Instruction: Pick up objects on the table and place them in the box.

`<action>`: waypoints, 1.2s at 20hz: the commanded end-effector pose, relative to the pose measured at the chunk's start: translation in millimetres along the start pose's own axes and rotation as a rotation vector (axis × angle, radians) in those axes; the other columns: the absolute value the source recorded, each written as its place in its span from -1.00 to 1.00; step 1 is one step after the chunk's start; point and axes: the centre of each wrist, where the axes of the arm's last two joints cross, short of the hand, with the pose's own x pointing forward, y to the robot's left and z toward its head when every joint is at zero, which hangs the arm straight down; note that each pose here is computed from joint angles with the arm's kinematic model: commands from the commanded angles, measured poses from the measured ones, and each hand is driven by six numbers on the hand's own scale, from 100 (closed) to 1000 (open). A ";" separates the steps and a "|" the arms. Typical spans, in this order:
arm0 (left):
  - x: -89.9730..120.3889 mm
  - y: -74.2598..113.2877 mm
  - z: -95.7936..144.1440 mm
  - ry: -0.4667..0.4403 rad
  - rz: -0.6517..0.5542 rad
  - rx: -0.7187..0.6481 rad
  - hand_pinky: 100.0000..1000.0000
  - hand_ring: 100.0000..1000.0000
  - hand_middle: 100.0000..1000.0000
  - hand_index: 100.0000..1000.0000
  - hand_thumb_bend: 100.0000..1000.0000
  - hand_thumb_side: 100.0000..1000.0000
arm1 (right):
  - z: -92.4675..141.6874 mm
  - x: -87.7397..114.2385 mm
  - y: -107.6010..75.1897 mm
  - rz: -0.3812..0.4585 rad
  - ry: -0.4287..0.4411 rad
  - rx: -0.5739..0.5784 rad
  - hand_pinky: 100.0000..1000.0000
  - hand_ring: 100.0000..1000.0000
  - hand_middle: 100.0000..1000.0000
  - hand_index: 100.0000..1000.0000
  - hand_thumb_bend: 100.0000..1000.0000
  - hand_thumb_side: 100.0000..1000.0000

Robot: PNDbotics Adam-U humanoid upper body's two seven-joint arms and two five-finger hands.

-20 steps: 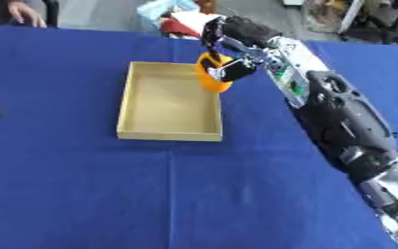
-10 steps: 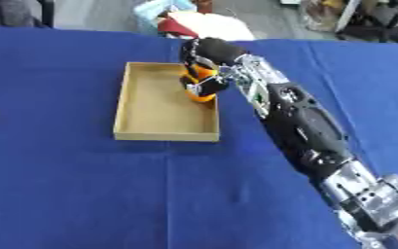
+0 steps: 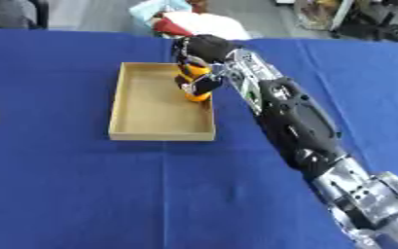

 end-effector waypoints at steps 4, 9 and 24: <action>4.3 2.6 0.3 -0.007 -0.012 -0.011 0.36 0.40 0.32 0.74 -1.00 0.83 | 9.5 -6.5 -57.0 0.048 -0.026 -0.086 0.66 0.56 0.54 0.86 -1.00 -0.39; 4.1 2.2 -0.3 -0.009 -0.011 -0.013 0.37 0.40 0.32 0.74 -1.00 0.83 | 6.4 -0.8 -46.0 0.010 -0.036 -0.036 0.64 0.54 0.52 0.84 -1.00 -0.24; 3.6 2.9 1.3 -0.003 -0.014 -0.009 0.37 0.40 0.32 0.74 -1.00 0.84 | 2.4 1.8 -17.4 -0.033 -0.048 0.020 0.63 0.54 0.51 0.83 -1.00 -0.19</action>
